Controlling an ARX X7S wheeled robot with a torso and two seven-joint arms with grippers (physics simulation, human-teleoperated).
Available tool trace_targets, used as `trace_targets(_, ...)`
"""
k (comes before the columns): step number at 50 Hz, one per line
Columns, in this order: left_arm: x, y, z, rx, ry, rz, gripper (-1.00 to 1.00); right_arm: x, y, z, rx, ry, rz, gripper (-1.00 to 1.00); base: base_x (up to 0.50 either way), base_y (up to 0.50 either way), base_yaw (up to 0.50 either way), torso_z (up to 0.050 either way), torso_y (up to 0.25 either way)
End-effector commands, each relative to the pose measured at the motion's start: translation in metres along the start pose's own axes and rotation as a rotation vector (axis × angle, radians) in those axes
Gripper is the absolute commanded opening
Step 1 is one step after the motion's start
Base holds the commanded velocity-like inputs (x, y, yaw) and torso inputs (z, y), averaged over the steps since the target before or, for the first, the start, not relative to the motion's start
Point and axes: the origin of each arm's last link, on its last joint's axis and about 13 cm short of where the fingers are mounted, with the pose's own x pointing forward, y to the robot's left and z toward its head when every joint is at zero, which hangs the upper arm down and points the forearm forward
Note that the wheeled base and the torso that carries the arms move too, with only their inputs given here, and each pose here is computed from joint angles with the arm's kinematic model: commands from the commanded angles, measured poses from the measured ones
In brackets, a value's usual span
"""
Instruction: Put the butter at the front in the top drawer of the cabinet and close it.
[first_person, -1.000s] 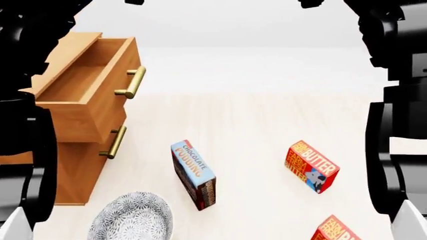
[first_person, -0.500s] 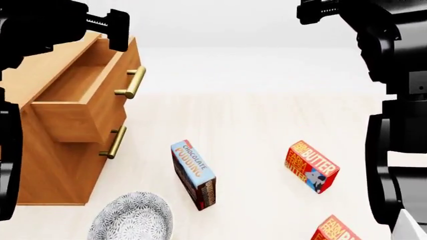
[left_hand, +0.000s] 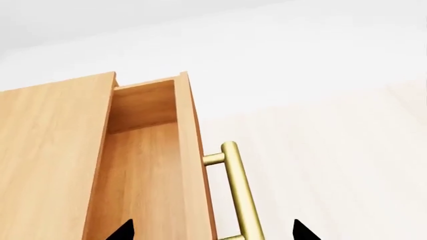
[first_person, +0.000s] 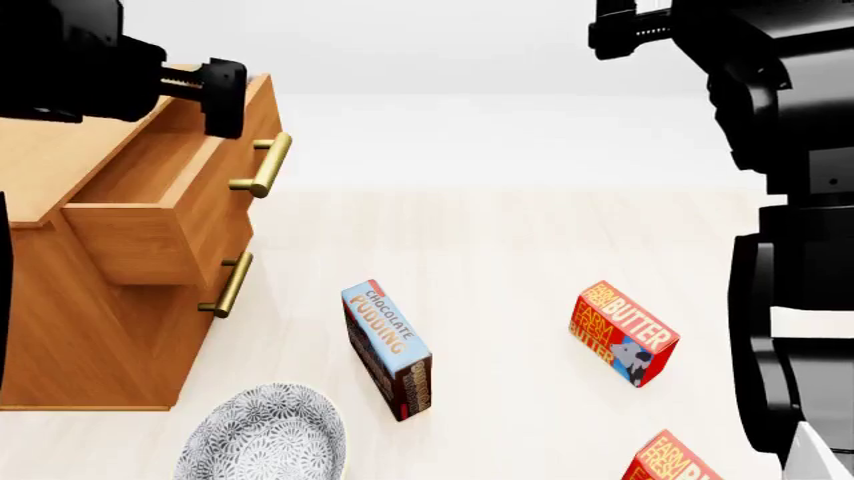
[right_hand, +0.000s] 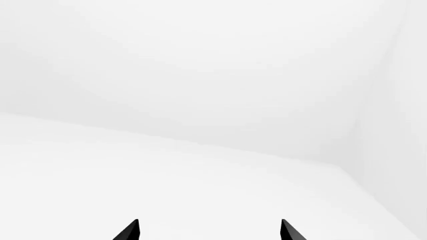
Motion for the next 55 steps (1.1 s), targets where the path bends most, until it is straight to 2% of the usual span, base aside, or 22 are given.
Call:
trace_targets(1,0.006,0.002,-0.004,-0.022,0.066,-0.015,1.00,0.001,0.001,-0.001,-0.005,0.005,0.004,1.00,0.00,0.00,0.00,0.000,0.000)
trace_targets(17,0.018,0.002,-0.014,-0.096,0.106,-0.050,1.00,-0.001,0.001,0.000,-0.013,0.008,0.006,1.00,0.00,0.00,0.00,0.000,0.000)
trace_targets(31,0.033,-0.002,-0.026,-0.099,0.146,-0.055,1.00,-0.001,0.001,-0.002,-0.019,0.015,0.006,1.00,0.00,0.00,0.00,0.000,0.000)
trace_targets(55,0.042,-0.002,-0.036,-0.111,0.175,-0.055,1.00,0.001,0.004,-0.006,-0.004,0.019,0.007,1.00,0.00,0.00,0.00,0.000,0.000)
